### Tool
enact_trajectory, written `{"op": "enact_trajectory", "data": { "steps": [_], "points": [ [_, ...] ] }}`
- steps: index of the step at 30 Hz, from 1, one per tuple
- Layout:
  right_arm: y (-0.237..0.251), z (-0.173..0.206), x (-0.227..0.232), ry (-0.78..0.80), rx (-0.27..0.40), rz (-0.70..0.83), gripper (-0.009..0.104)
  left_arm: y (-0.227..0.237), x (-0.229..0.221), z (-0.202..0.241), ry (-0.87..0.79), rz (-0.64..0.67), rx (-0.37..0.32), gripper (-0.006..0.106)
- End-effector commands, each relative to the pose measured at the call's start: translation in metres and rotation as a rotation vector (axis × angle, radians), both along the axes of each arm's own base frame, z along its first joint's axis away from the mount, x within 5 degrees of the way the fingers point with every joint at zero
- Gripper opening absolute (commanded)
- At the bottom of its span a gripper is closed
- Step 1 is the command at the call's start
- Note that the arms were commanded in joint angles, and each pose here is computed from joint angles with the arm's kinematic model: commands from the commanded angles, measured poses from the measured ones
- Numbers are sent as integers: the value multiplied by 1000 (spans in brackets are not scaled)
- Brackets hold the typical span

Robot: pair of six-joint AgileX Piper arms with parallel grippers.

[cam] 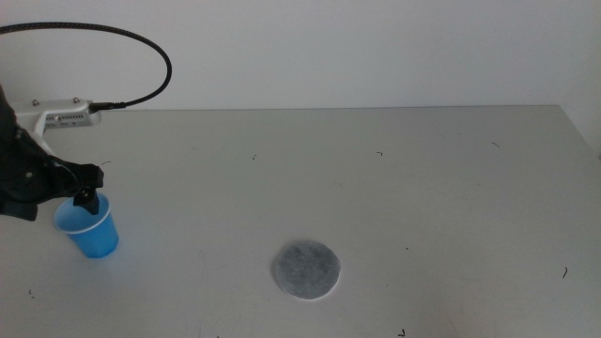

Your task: Place an empty cup on a cup mat.

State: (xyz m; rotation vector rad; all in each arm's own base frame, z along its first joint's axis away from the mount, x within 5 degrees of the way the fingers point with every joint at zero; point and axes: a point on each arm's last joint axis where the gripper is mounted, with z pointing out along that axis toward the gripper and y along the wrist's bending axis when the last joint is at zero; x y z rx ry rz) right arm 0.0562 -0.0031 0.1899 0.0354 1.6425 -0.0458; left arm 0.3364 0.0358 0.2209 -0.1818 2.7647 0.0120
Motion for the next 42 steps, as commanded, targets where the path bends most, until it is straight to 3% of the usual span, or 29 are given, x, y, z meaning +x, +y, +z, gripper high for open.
{"op": "enact_trajectory", "data": {
  "steps": [1, 6, 9, 17, 23, 32, 42],
  "points": [
    [0, 12, -2, -107, -23, 4, 94, 2, 8, 14, -91, 12, -1, 105],
    [0, 12, -2, -107, -23, 4, 94, 2, 13, 1, -65, 14, -6, 103],
    [0, 12, -2, -107, -23, 4, 94, 2, 15, -3, -61, 15, -7, 91],
    [0, 12, -2, -107, -23, 4, 94, 1, 16, -4, -66, 27, -21, 35],
    [0, 12, -2, -107, -23, 4, 94, 1, 16, -5, -63, 27, -22, 0],
    [0, 12, -2, -107, -23, 4, 94, -6, 5, 18, -81, 8, -26, 0],
    [0, 12, -2, -107, -23, 4, 94, -72, 6, 66, -87, -135, -52, 0]
  ]
}}
